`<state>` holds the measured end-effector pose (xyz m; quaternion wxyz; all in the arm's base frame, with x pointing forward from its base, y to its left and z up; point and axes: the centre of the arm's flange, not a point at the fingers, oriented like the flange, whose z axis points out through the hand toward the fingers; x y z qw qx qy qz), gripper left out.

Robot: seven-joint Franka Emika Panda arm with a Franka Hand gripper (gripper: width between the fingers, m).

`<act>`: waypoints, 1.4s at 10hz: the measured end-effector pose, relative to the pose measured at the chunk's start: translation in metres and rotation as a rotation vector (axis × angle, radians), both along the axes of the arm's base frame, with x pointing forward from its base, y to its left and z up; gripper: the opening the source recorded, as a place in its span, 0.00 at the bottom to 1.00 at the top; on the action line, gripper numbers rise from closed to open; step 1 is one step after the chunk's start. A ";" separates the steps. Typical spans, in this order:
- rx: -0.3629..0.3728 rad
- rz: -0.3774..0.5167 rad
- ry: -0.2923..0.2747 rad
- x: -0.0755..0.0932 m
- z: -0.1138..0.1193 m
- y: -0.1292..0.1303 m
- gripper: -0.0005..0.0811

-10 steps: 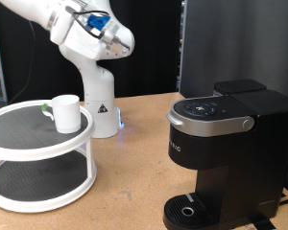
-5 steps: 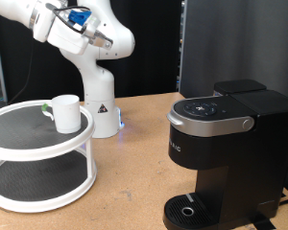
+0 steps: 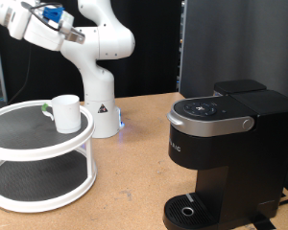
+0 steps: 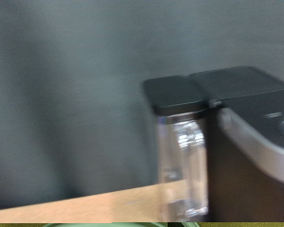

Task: Make a cup of coffee with the keurig machine

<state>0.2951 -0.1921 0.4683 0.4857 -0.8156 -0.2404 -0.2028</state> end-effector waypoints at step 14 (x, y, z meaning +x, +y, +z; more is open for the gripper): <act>0.004 -0.162 -0.089 -0.053 -0.021 -0.085 0.02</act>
